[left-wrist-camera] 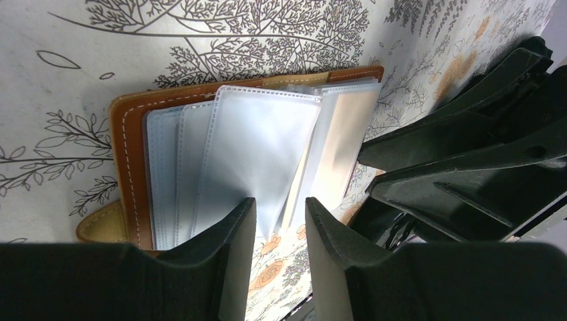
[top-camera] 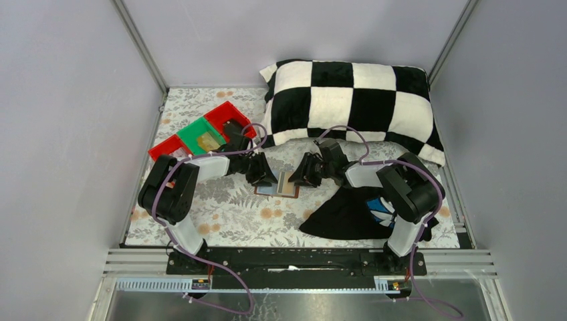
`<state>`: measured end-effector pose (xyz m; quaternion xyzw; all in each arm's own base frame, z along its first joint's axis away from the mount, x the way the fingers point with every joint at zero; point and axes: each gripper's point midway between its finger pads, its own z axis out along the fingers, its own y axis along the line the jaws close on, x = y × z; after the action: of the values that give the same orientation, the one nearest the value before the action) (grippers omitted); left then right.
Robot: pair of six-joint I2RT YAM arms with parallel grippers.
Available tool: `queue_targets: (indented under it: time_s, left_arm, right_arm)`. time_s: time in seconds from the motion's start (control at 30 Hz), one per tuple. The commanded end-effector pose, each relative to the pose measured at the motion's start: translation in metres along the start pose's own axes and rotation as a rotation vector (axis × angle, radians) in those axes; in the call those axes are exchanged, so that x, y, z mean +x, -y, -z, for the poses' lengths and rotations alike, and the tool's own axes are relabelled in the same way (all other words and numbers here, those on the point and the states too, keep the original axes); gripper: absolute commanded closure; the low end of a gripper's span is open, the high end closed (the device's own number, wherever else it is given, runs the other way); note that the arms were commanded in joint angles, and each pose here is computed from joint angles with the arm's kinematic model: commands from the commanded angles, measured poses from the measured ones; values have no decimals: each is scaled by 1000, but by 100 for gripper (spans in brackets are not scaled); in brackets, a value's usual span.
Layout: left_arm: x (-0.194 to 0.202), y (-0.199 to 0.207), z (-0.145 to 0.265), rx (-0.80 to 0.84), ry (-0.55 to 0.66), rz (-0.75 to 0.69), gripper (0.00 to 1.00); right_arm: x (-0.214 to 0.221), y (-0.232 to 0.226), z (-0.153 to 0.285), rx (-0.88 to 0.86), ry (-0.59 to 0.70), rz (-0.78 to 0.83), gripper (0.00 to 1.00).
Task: Take the credit cards out of the card holder
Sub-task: Remove the credit card from the card holder.
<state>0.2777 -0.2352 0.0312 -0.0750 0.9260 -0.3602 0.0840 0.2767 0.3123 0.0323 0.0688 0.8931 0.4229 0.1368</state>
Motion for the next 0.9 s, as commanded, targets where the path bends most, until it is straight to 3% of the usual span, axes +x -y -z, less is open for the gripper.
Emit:
queue_targets:
  time_s: [0.0, 0.67, 0.87]
  left_arm:
    - [-1, -14, -6, -43, 4, -24, 62]
    - [-2, -8, -4, -28, 6, -32, 62]
    - [-15, 11, 15, -22, 56, -64, 61]
  right_arm:
    - [-2, -10, -3, -28, 5, 17, 55]
    - [-7, -53, 1, -202, -9, 30, 55]
    - [-6, -56, -1, -208, -14, 33, 55]
